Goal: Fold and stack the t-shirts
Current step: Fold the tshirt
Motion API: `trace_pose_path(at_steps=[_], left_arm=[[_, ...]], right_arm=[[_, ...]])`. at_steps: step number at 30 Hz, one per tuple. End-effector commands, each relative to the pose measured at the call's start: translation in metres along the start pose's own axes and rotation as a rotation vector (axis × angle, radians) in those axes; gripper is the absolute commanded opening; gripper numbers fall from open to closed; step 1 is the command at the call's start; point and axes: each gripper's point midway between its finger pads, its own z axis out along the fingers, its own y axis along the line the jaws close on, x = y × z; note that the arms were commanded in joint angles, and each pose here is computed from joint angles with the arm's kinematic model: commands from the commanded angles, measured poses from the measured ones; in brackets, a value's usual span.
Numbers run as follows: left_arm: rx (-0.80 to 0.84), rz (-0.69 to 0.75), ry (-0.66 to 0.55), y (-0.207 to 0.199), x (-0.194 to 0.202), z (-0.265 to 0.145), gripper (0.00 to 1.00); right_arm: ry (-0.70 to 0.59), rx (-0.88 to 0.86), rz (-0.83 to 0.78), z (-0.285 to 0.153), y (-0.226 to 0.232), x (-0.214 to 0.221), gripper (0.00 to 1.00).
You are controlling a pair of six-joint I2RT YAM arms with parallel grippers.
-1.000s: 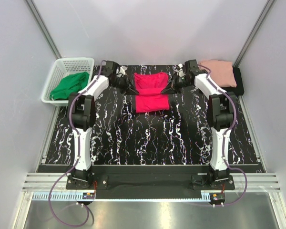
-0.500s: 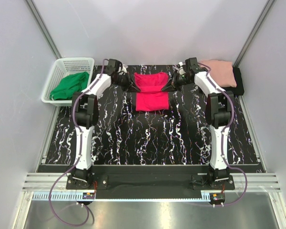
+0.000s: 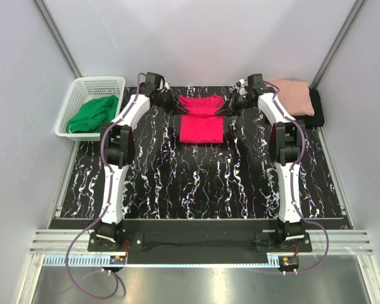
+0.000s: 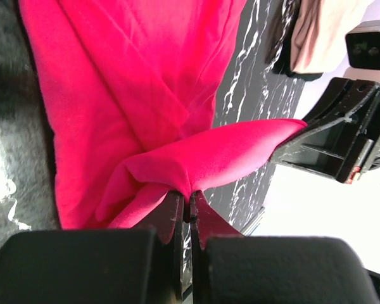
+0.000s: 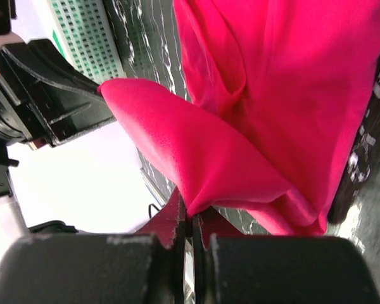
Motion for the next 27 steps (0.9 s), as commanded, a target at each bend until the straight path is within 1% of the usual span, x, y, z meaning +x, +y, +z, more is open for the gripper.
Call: trace_pose_path(at_steps=[1,7,10,17,27], left_arm=[[0.039,0.02,-0.066,-0.019,-0.022,-0.003,0.0],[0.029,0.001,-0.058,-0.009,-0.025,0.008,0.0],[0.026,0.0,-0.059,-0.005,-0.026,0.011,0.0],[0.024,-0.012,-0.069,0.002,-0.033,0.018,0.0],[0.033,-0.004,-0.128,-0.003,-0.05,0.01,0.0]], right_arm=[[-0.02,-0.066,-0.017,-0.009,0.018,-0.019,0.0],[-0.043,-0.112,-0.01,-0.002,0.025,-0.042,0.0],[-0.042,-0.125,0.002,0.004,0.022,-0.048,0.0],[-0.042,-0.128,0.013,0.014,0.011,-0.052,0.0],[-0.064,-0.173,0.013,0.019,0.016,-0.063,0.0]])
